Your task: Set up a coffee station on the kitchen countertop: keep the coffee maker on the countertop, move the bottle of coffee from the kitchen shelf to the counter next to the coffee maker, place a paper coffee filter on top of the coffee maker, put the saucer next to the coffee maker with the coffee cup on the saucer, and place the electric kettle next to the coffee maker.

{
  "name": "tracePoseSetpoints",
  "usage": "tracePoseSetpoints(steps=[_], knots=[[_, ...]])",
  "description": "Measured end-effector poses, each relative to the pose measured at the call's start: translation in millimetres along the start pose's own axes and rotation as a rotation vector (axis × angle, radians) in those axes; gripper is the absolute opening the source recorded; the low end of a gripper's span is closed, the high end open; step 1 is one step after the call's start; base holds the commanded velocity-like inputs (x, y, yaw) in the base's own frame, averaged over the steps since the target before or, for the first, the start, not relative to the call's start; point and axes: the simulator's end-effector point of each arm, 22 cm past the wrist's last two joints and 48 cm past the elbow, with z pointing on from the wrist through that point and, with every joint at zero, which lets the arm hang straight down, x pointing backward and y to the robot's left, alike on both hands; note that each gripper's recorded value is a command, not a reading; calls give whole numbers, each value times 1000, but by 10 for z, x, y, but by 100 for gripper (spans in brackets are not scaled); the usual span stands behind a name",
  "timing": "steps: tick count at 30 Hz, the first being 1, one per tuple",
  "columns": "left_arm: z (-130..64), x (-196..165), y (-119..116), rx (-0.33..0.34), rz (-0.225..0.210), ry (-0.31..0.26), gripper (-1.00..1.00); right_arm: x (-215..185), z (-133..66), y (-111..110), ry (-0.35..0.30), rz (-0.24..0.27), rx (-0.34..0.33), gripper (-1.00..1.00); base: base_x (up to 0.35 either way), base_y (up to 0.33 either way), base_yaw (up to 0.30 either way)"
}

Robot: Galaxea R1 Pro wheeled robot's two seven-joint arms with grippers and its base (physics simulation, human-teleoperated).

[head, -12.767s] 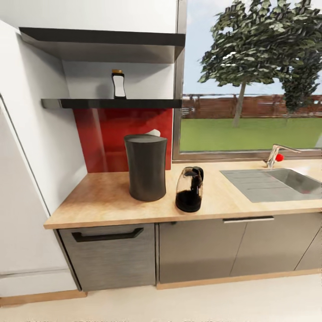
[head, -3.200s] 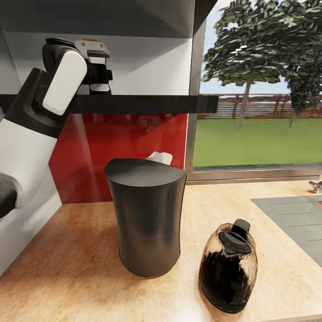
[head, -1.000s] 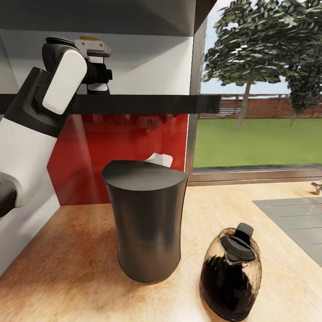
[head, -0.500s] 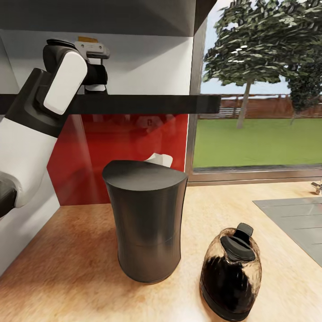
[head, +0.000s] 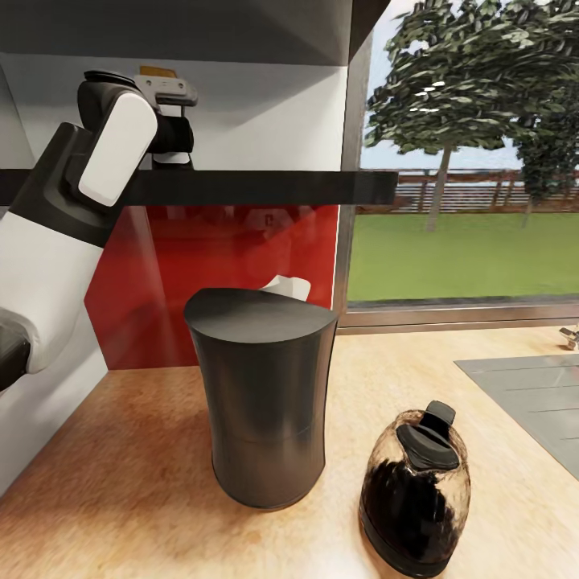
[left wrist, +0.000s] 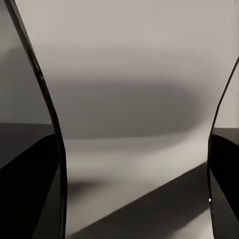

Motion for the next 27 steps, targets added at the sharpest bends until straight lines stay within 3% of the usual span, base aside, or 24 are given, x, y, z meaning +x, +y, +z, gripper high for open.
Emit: tracePoseSetpoints(steps=[10, 20, 27], knots=[[-1, 3, -4, 1, 2, 1, -100, 3, -1, -3, 1, 0, 1, 100, -5, 0, 0], [-3, 4, -22, 8, -2, 1, -100, 2, 0, -2, 1, 0, 0, 100, -138, 0, 0], [0, 7, -27, 10, -3, 2, -100, 1, 1, -5, 1, 0, 0, 100, -279, 0, 0]])
